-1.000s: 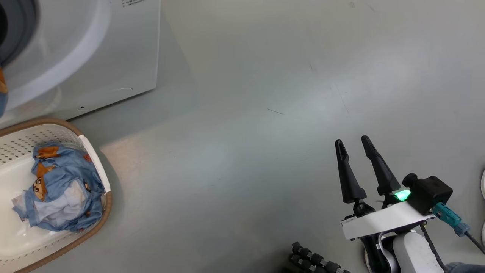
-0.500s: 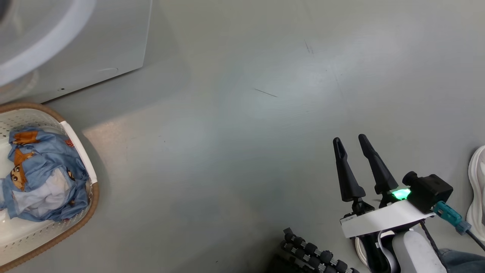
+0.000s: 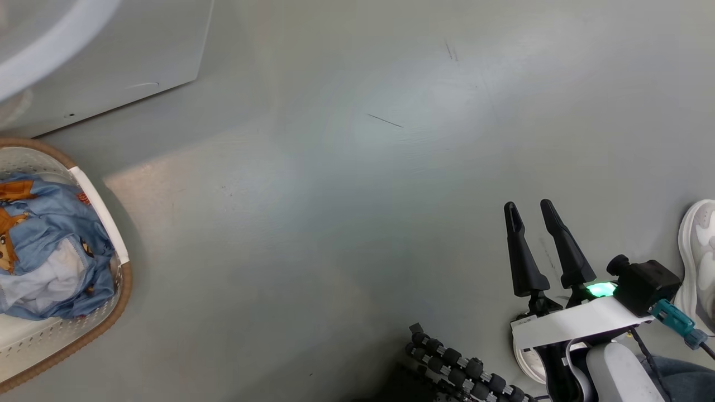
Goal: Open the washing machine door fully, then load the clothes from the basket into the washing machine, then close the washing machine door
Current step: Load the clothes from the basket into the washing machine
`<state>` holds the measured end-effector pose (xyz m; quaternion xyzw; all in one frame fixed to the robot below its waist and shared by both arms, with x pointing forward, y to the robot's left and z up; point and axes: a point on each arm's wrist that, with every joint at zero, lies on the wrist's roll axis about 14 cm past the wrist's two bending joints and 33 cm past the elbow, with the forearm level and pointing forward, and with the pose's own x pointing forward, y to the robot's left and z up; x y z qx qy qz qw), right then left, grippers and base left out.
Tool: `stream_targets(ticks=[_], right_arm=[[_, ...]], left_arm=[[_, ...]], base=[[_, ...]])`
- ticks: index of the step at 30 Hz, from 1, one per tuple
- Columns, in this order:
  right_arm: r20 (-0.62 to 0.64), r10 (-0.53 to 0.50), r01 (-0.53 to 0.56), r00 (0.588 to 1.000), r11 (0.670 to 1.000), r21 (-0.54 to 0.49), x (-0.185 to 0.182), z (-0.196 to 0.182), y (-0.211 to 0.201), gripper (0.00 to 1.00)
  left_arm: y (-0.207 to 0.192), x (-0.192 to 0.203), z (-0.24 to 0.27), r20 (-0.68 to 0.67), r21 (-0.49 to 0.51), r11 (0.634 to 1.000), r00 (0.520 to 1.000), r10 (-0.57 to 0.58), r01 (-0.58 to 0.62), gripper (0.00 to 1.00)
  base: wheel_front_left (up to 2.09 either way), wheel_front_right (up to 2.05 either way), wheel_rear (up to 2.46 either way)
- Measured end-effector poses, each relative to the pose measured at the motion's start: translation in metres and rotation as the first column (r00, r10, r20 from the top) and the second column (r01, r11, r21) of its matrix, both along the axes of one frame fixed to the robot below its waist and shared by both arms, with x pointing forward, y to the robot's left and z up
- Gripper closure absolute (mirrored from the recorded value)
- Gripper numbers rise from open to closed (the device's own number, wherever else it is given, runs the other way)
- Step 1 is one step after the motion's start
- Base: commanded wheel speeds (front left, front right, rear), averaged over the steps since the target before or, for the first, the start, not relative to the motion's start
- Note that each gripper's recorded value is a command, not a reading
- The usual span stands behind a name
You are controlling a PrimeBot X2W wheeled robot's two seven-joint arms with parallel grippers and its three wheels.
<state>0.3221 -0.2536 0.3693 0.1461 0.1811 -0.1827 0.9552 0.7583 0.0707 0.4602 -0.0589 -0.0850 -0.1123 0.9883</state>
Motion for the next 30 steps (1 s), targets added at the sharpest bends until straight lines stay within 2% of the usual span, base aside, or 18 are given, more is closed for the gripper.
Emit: stream_targets(ticks=[5, 16, 21, 30], right_arm=[[-0.002, -0.011, 0.011, 1.0, 1.0, 0.0, -0.002, 0.0, -0.002, 0.0], [-0.012, -0.001, 0.002, 1.0, 1.0, 0.008, 0.0, -0.005, 0.001, 0.0], [-0.016, 0.004, -0.003, 1.0, 1.0, 0.013, 0.001, -0.007, 0.003, 0.0], [-0.021, 0.013, -0.012, 1.0, 1.0, 0.023, 0.003, -0.011, 0.006, 0.0]], left_arm=[[-0.007, 0.001, -0.01, -0.015, 0.012, 1.0, 1.0, -0.013, 0.013, 1.0], [0.008, 0.013, 0.031, 0.127, -0.031, 0.998, 0.99, 0.052, -0.049, 1.0], [0.01, 0.014, 0.036, 0.145, -0.043, 0.997, 0.987, 0.066, -0.061, 1.0], [-0.004, 0.012, -0.003, 0.042, 0.052, 0.998, 0.999, 0.021, -0.023, 1.0]], base=[[0.0, 0.0, 0.0], [0.0, 0.0, 0.0], [0.0, 0.0, 0.0], [0.0, 0.0, 0.0]])
